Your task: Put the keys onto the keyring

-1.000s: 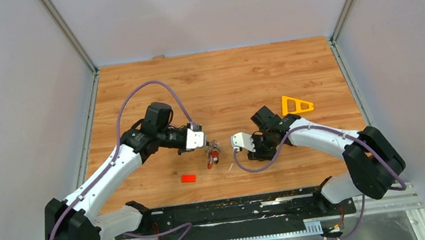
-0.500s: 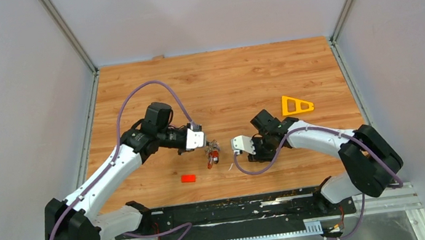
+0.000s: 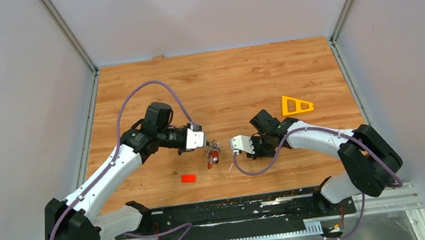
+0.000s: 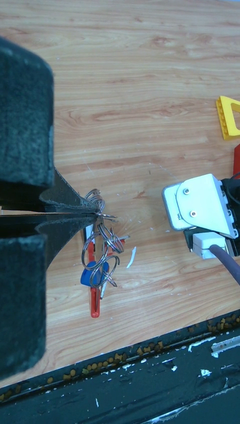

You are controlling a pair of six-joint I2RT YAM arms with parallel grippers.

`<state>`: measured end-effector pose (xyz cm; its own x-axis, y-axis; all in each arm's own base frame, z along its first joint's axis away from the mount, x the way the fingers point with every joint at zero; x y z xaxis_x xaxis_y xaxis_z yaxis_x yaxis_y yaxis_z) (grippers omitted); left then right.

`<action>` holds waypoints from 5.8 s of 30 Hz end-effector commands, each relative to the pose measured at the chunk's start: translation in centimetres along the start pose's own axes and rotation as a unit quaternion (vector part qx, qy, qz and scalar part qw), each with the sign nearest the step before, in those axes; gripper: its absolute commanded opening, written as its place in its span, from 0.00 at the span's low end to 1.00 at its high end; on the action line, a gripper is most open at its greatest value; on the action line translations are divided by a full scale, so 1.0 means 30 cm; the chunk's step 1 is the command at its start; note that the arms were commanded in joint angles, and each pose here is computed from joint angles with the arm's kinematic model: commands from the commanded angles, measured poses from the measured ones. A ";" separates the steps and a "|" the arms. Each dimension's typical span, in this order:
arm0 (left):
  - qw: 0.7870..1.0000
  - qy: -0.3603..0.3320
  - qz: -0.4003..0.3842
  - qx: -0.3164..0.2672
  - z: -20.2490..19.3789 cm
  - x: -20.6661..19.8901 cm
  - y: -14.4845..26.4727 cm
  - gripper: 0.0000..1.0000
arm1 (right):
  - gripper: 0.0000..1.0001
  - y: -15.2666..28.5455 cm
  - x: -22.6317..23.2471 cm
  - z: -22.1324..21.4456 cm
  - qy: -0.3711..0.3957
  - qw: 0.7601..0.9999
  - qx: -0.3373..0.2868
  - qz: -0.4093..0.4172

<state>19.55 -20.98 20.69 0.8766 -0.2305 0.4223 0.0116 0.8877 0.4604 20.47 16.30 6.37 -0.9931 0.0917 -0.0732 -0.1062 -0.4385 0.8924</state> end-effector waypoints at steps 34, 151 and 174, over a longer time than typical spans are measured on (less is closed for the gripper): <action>0.998 0.027 -0.005 -0.054 0.077 0.051 -0.038 0.00 | 0.00 0.425 0.015 0.459 0.089 0.947 -0.305 0.058; 0.997 0.027 0.048 -0.055 0.052 0.031 -0.066 0.00 | 0.00 0.309 -0.033 0.605 -0.085 0.935 -0.329 0.099; 0.997 0.035 0.050 -0.056 0.048 0.027 -0.069 0.00 | 0.00 0.307 -0.094 0.580 -0.139 0.929 -0.333 0.087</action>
<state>20.09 -22.98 19.45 0.9257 -0.0975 0.3656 -0.0593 0.9169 0.3947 21.44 27.31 20.87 -0.9466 0.1278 0.2961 0.0179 -0.8958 0.4441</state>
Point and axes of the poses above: each gripper's point midway between its finger pads, its own y axis back along the fingers, its own x axis along the line the jaws close on, z = x × y, the point moved 5 cm from there along y, back along the fingers, and after that the axes turned 8 degrees about -y, right-handed, at the moved point
